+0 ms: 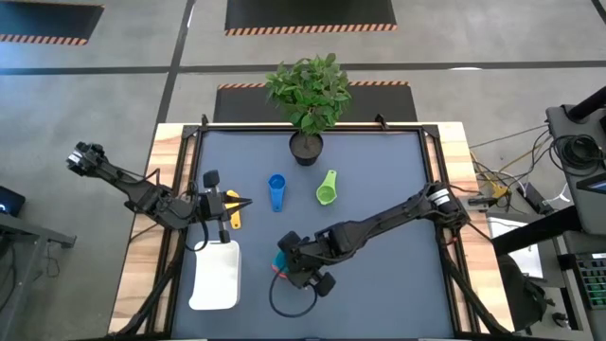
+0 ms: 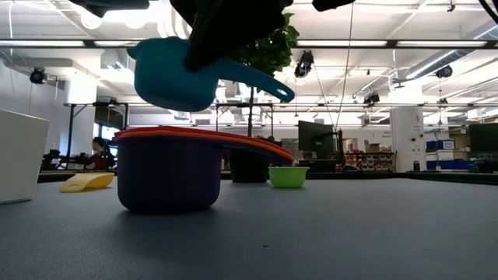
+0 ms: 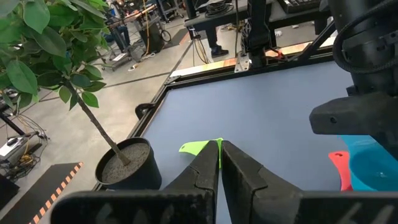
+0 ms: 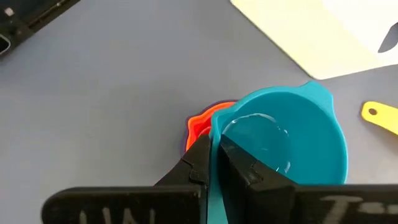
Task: Nest measuring cups in basket
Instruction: Stack the light blue measuring cup on the red measuring cup
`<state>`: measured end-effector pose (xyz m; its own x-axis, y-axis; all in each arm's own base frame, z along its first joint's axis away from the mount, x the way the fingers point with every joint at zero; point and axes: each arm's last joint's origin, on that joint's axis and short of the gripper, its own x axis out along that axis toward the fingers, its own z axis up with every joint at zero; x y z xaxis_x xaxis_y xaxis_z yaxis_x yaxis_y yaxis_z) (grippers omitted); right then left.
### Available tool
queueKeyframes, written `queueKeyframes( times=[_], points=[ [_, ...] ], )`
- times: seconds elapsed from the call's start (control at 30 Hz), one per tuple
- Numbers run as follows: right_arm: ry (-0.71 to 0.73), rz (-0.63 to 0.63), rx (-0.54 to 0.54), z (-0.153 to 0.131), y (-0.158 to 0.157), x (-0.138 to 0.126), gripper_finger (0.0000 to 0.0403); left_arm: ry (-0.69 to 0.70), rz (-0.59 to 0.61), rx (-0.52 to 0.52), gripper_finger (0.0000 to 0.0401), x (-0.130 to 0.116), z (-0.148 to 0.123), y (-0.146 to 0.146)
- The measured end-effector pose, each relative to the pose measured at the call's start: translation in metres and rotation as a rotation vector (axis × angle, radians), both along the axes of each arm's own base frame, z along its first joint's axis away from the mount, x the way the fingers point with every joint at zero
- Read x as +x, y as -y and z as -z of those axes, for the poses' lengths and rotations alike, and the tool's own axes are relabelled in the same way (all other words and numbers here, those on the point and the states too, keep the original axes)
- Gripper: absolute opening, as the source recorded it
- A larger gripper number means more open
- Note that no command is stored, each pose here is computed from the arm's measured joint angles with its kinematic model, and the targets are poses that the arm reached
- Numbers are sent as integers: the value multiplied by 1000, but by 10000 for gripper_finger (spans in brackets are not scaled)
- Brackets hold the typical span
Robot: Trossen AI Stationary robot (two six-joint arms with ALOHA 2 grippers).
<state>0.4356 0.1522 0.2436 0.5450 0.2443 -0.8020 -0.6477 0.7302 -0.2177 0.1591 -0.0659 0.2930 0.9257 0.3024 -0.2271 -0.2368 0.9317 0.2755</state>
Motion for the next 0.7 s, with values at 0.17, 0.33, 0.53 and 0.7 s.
queueKeyframes(
  times=[0.17,0.33,0.53,0.7],
  points=[
    [15,0,5,4,0,1,9,0,0,0,0,0,0,0],
    [1,0,0,10,0,0,9,0,0,0,0,0,0,0],
    [21,0,7,10,0,1,9,0,0,0,0,0,0,0],
    [9,0,3,13,0,0,9,0,0,0,0,0,0,0]
  ],
)
